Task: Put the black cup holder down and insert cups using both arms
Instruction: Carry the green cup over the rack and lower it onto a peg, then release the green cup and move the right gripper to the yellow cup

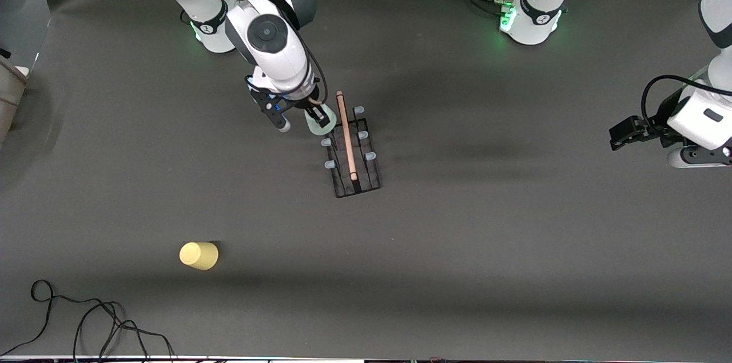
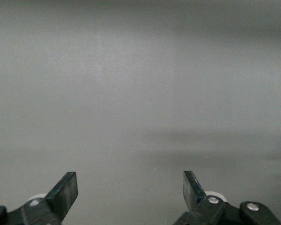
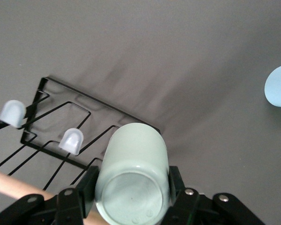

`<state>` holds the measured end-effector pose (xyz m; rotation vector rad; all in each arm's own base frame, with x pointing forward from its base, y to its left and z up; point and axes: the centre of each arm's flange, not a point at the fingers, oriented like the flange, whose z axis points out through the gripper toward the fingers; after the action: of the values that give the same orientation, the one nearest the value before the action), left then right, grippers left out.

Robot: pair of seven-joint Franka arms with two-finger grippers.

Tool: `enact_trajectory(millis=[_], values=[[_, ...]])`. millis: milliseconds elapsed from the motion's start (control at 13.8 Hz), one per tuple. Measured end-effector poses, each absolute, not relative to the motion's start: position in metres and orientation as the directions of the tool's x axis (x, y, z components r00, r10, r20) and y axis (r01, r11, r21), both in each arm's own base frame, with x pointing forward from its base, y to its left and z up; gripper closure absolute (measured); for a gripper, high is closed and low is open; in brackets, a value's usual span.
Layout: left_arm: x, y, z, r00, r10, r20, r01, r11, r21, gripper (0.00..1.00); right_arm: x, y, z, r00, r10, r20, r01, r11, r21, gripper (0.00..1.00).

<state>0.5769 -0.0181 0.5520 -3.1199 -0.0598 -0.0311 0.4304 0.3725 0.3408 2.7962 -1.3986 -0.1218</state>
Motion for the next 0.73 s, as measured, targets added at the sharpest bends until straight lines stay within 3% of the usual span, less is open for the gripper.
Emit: enact_trajectory(millis=[218, 364, 509, 727], values=[[0.577, -0.018, 0.551, 0.999, 0.039, 0.019, 0.039, -0.999, -0.020, 0.00, 0.432, 0.376, 0.317, 0.598, -0.800, -0.060, -0.797, -0.601, 0.063, 0.35], [0.578, -0.018, 0.549, 0.999, 0.040, 0.016, 0.040, -0.999, -0.020, 0.00, 0.435, 0.378, 0.321, 0.598, -0.799, -0.060, -0.797, -0.601, 0.057, 0.20], [0.578, -0.018, 0.549, 0.999, 0.041, 0.015, 0.041, -0.999, -0.020, 0.00, 0.444, 0.383, 0.344, 0.598, -0.799, -0.063, -0.796, -0.601, 0.072, 0.01], [0.580, -0.017, 0.544, 0.999, 0.041, 0.006, 0.041, -0.999, -0.020, 0.00, 0.471, 0.376, 0.415, 0.628, -0.776, -0.047, -0.768, -0.629, 0.119, 0.00]])
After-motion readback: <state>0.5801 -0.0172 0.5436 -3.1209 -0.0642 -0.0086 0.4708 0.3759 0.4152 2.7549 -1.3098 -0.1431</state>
